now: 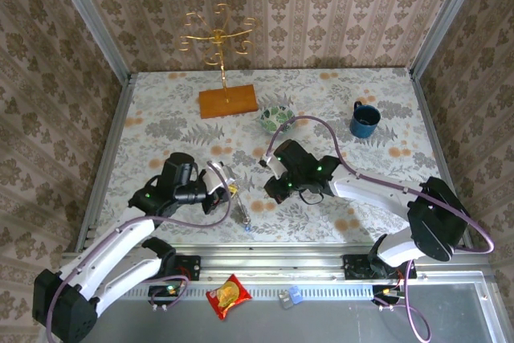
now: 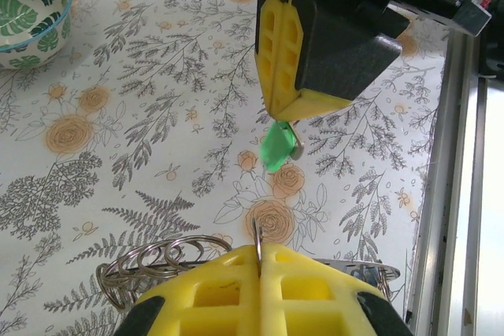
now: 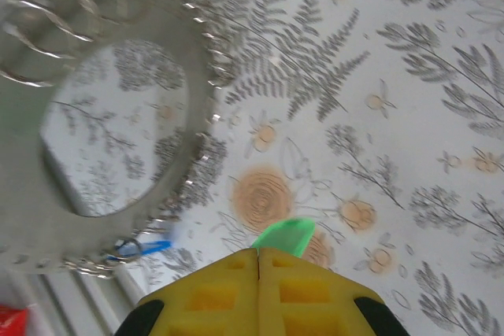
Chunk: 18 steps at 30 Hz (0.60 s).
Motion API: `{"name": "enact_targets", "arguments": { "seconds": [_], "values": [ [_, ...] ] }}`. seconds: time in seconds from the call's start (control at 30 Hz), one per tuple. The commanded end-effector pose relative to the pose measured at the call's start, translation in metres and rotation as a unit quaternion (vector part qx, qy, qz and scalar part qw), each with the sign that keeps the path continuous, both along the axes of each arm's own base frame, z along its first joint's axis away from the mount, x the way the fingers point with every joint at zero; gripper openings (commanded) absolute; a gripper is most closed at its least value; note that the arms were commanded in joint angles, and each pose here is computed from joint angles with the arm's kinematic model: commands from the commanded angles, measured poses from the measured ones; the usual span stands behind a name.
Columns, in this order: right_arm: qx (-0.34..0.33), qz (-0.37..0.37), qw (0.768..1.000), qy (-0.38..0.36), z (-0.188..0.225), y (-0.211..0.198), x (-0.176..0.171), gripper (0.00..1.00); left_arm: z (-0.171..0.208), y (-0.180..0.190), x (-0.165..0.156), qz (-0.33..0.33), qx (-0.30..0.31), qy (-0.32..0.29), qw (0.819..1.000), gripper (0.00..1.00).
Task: Put the keys on the keyring
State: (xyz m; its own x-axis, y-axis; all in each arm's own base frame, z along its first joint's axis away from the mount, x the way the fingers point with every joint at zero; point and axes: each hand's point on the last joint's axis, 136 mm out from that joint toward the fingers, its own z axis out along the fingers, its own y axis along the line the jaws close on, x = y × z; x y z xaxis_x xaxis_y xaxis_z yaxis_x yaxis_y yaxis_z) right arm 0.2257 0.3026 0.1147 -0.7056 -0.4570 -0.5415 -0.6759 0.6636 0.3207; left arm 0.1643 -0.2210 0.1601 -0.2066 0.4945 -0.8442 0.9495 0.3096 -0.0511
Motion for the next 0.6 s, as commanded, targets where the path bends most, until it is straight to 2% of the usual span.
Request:
{"name": "enact_targets", "arguments": {
  "seconds": [0.0,0.2,0.57],
  "values": [
    [0.045,0.025,0.999,0.016,0.013,0.009,-0.011,0.00,0.026,-0.012,0.001,-0.031,-0.031,-0.036,0.998,0.00],
    [0.104,0.062,0.992,-0.017,0.049,0.021,-0.017,0.00,0.026,-0.021,-0.003,-0.057,-0.035,-0.022,0.998,0.00],
    [0.111,0.121,0.985,-0.048,0.075,0.041,-0.024,0.00,0.021,-0.029,-0.003,-0.063,-0.027,0.002,0.998,0.00]
  ]
}}
